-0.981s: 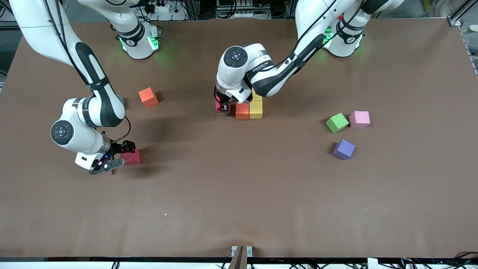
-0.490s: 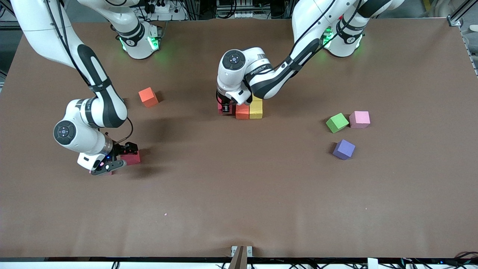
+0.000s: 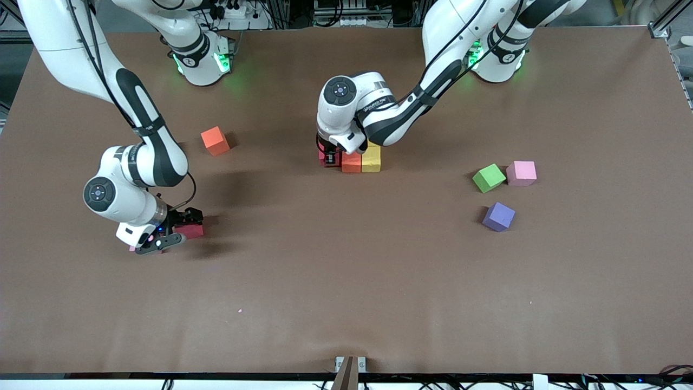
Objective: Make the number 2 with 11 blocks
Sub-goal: 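Place pink below orange with the left gripper while the right gripper grasps pink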
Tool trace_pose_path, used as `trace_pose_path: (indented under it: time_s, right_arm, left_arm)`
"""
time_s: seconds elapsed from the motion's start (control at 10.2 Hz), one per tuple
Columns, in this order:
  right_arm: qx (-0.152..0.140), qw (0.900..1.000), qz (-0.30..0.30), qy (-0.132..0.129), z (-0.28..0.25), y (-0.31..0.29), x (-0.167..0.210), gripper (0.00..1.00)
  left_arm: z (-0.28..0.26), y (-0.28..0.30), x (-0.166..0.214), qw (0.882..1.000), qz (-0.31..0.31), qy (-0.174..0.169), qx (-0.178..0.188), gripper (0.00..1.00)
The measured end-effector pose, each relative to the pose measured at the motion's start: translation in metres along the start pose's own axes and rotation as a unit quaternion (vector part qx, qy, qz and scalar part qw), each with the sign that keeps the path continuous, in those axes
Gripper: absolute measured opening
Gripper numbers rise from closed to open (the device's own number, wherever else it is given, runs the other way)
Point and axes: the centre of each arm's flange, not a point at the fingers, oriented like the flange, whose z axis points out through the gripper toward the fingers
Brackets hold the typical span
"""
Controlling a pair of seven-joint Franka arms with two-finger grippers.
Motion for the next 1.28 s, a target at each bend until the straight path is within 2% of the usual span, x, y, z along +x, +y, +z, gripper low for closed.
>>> trace_pose_path:
  time_s: [0.2, 0.29, 0.39, 0.49, 0.59, 0.88, 1.28]
  right_arm:
    - [0.0, 1.0, 0.0, 0.0, 0.0, 0.0, 0.0, 1.0]
    - [0.0, 1.0, 0.001, 0.0, 0.0, 0.0, 0.0, 0.96]
    - [0.0, 1.0, 0.0, 0.0, 0.0, -0.001, 0.0, 0.9]
    - [0.001, 1.0, -0.001, 0.0, 0.0, -0.003, 0.001, 0.73]
    - [0.001, 1.0, -0.004, 0.0, 0.0, -0.006, 0.002, 0.65]
    - [0.002, 1.0, -0.011, -0.001, -0.003, -0.015, 0.004, 0.58]
    - [0.005, 1.0, 0.008, -0.014, -0.016, -0.041, 0.013, 0.58]
  left_arm:
    - [0.002, 0.0, 0.001, 1.0, -0.001, 0.001, 0.001, 0.54]
    - [0.004, 0.0, 0.002, 1.0, -0.001, 0.003, 0.002, 0.54]
    - [0.008, -0.001, 0.003, 1.0, 0.0, 0.005, 0.003, 0.54]
    - [0.012, -0.001, 0.004, 1.0, 0.002, 0.008, 0.004, 0.54]
    - [0.015, -0.001, 0.005, 1.0, 0.004, 0.01, 0.004, 0.54]
    - [0.017, -0.001, 0.005, 1.0, 0.005, 0.01, 0.003, 0.54]
    - [0.017, 0.0, 0.005, 1.0, 0.005, 0.009, 0.002, 0.54]
